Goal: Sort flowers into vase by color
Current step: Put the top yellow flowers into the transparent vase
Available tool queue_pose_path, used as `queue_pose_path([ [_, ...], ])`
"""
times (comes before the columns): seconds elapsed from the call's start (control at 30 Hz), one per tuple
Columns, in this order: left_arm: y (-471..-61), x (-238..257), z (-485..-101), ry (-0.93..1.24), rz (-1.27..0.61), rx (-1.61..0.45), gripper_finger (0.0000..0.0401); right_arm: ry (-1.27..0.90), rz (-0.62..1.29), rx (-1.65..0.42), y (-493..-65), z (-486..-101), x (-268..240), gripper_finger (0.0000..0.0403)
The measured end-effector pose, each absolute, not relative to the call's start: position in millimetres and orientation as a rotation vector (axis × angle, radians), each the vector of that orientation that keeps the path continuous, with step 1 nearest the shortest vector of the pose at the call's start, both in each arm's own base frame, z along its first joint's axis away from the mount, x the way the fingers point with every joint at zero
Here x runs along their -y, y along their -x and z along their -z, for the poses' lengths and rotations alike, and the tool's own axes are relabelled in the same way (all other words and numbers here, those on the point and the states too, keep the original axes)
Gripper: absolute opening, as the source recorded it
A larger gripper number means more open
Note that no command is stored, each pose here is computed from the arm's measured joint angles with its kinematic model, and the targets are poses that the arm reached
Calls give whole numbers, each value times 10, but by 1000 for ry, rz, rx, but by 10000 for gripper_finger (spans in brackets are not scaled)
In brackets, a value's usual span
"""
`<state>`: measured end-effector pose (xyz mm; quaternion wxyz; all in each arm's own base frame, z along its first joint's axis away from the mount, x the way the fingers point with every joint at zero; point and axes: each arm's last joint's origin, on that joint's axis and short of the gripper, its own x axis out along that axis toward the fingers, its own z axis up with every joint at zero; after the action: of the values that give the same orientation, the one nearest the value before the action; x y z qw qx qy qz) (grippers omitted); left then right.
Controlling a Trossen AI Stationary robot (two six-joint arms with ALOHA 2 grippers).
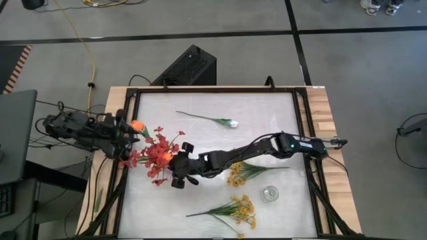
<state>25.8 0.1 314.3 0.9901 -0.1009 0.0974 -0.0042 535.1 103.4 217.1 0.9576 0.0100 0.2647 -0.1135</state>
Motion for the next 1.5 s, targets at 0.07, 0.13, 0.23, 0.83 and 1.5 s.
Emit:
queue_pose_path([
  [0.07,-208,-22,-3168,212,-13,-212,135,-59,196,-587,-5274,-2310,-972,202],
  [0.13,-180,-38,-3169,222,-43,-229,135,-109,154,-640,-5216,-2393,-892,202],
  [0.23,-163,-54,-3138,231,-88,-259,135,-177,111,-759,-5105,-2452,-776,202],
  [0.83,-282,38,-2880,415,-89,-712,135,-132,109,-1522,-3825,-3109,-801,202],
  [1.5,-376,144,-2971,383,217,-688,135,-186,140,-1584,-2475,-2402,-429,202],
])
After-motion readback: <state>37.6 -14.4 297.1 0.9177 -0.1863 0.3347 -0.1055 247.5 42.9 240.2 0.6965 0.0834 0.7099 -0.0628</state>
